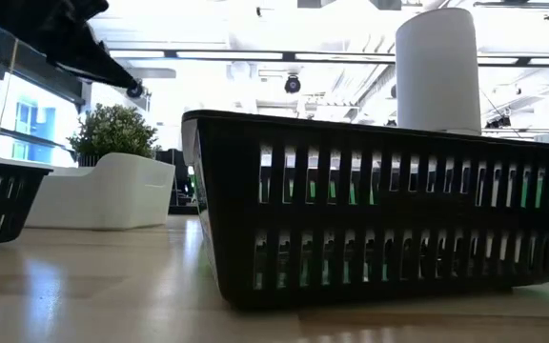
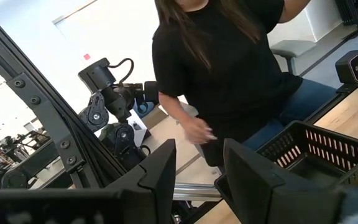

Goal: Stack baskets by color
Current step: Stack the bottom left white bin on the bottom right white bin

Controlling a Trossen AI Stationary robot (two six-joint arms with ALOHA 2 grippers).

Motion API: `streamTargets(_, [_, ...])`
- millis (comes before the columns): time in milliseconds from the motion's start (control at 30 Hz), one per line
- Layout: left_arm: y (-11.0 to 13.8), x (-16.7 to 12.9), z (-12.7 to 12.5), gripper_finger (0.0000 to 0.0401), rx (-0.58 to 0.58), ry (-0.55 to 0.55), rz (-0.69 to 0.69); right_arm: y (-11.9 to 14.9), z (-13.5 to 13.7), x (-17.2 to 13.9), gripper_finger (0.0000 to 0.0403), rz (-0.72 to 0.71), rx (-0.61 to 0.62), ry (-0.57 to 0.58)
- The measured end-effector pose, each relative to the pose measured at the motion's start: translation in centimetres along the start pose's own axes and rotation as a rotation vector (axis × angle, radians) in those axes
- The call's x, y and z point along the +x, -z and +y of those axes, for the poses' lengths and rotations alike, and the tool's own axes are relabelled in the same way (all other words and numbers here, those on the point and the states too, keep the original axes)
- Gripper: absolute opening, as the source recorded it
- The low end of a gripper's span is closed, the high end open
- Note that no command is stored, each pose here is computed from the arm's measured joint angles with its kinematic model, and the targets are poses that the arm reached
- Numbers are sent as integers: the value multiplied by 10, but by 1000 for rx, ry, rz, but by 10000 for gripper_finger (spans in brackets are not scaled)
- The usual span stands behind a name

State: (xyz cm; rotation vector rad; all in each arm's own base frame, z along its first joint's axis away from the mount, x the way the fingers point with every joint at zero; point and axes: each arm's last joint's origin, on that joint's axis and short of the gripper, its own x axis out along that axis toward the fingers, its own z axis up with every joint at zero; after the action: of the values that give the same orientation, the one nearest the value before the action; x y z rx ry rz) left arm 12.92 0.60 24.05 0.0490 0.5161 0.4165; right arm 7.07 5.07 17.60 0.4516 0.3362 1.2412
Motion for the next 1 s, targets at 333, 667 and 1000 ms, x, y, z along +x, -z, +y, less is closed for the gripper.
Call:
streamTargets(333, [-25, 24, 8, 131, 136, -58, 175, 0, 0, 0, 124, 2, 2, 1])
streamTargets(667, [-22, 52, 35, 131, 82, -9, 565, 1, 0, 0, 124, 4, 5, 2])
streamTargets(1000, [-14, 69, 44, 131, 108, 3, 786, 0, 0, 0, 124, 4, 6, 2])
